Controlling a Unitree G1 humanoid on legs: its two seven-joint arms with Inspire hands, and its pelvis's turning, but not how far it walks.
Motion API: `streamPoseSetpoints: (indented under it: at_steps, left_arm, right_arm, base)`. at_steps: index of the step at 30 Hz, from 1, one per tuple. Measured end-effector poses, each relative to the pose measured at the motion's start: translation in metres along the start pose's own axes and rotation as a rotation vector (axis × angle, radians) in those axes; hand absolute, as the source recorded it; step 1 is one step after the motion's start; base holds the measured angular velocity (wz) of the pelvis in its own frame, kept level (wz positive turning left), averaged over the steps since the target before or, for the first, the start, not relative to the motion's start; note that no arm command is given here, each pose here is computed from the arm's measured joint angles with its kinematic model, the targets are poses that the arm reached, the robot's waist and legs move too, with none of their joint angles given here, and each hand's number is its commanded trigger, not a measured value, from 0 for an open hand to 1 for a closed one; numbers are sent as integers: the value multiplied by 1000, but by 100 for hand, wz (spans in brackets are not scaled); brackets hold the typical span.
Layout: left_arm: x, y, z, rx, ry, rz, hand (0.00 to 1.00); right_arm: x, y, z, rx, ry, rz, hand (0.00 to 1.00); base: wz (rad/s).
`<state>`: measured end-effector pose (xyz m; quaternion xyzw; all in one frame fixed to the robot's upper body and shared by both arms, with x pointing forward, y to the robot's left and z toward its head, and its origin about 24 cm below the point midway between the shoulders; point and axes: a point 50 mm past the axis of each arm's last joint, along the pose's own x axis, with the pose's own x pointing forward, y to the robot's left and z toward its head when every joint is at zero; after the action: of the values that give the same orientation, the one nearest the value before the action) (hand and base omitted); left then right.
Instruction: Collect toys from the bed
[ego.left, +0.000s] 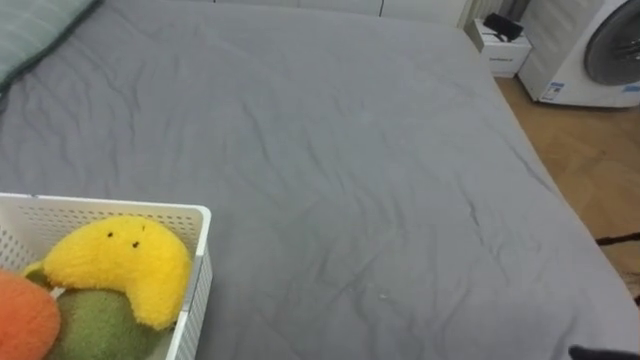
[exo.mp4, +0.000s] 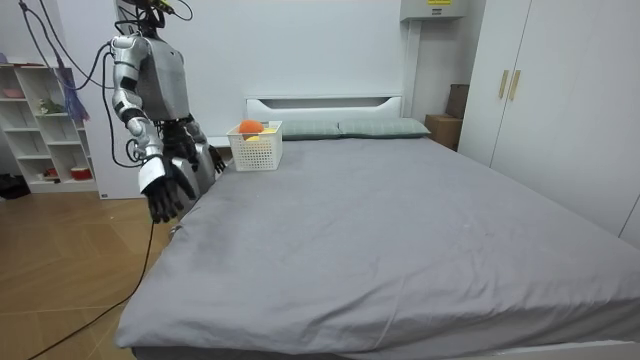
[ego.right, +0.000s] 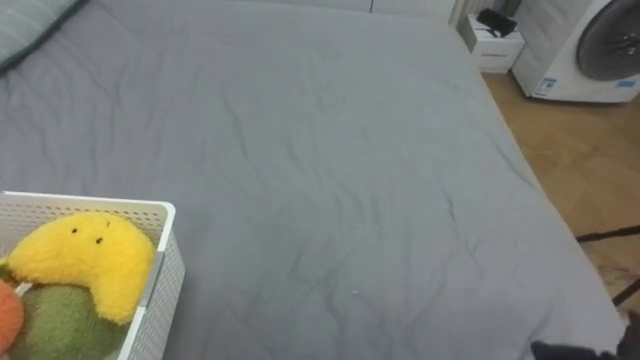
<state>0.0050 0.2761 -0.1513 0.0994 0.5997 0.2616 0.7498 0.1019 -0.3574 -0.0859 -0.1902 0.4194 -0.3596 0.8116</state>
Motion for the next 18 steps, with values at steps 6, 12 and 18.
streamPoseSetpoints:
  at_steps: [6,12,18]
  left_arm:
    - [0,4,-6,-15,22,15,0]
    - [0,7,-11,-22,47,26,0]
    - [-1,-2,-15,9,86,-1,0]
  right_arm:
    - [-15,7,-71,27,300,50,0]
    - [-48,18,-131,-25,554,148,0]
    - [-74,32,-158,-106,726,297,0]
  base:
    - [0]
    - [0]
    - [0]
